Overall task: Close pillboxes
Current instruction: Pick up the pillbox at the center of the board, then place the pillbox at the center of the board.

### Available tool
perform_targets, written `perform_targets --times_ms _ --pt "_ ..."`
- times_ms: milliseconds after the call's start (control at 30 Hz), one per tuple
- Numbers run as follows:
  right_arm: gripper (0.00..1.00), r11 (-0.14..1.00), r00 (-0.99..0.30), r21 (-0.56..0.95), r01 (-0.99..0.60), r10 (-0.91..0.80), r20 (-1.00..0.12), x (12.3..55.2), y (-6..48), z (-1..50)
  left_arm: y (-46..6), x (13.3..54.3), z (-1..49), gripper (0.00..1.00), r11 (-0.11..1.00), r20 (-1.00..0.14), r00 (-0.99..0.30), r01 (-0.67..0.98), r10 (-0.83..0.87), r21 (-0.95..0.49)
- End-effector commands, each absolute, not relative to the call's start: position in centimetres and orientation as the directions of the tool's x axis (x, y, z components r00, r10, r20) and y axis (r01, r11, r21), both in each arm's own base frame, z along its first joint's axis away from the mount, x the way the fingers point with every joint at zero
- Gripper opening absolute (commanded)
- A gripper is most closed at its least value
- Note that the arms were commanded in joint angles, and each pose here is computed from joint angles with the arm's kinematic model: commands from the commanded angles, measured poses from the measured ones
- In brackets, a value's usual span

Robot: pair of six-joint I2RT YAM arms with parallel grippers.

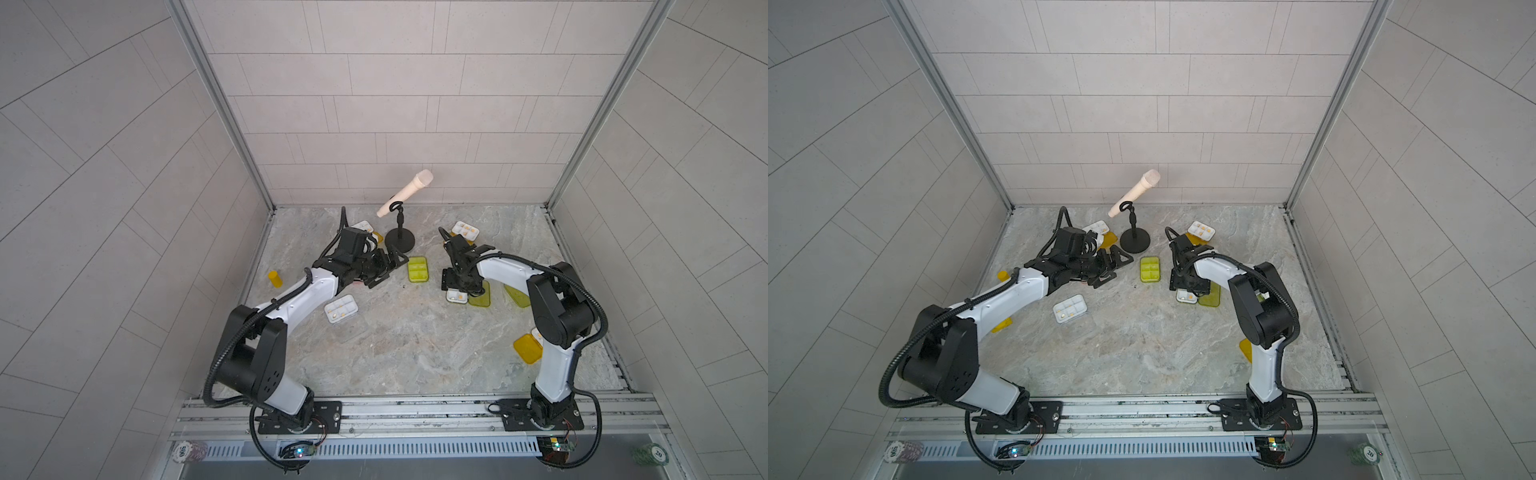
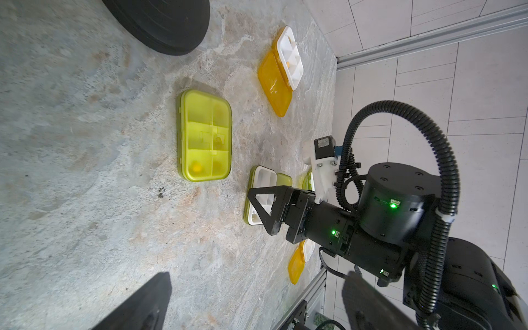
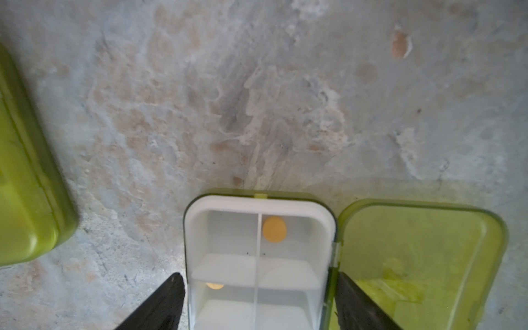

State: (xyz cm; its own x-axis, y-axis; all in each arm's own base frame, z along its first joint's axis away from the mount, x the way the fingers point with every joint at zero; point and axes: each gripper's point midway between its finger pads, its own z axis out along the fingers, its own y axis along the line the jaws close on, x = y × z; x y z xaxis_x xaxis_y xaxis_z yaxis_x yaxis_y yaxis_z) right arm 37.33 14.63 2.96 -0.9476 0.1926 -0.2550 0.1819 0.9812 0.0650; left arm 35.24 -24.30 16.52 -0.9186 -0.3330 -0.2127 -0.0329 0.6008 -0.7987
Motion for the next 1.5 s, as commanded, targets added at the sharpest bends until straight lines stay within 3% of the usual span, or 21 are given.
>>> perform_targets --times_ms 0,767,1467 --pt "0.83 0.981 -0.944 0.039 0.190 0.194 -0.266 37.4 14.4 3.2 -24.5 35.8 18.6 0.98 0.575 -0.253 -0.906 0.013 -0.339 -0.818" --pt "0.77 0.993 -0.948 0.018 0.119 0.119 -0.294 35.8 15.7 4.7 -24.2 36.0 18.7 0.97 0.576 -0.258 -0.902 0.012 -0.347 -0.817" --pt "0.76 0.995 -0.955 0.079 -0.062 -0.036 -0.295 29.6 24.7 5.3 -21.8 37.3 19.0 0.97 0.582 -0.269 -0.874 -0.021 -0.406 -0.813"
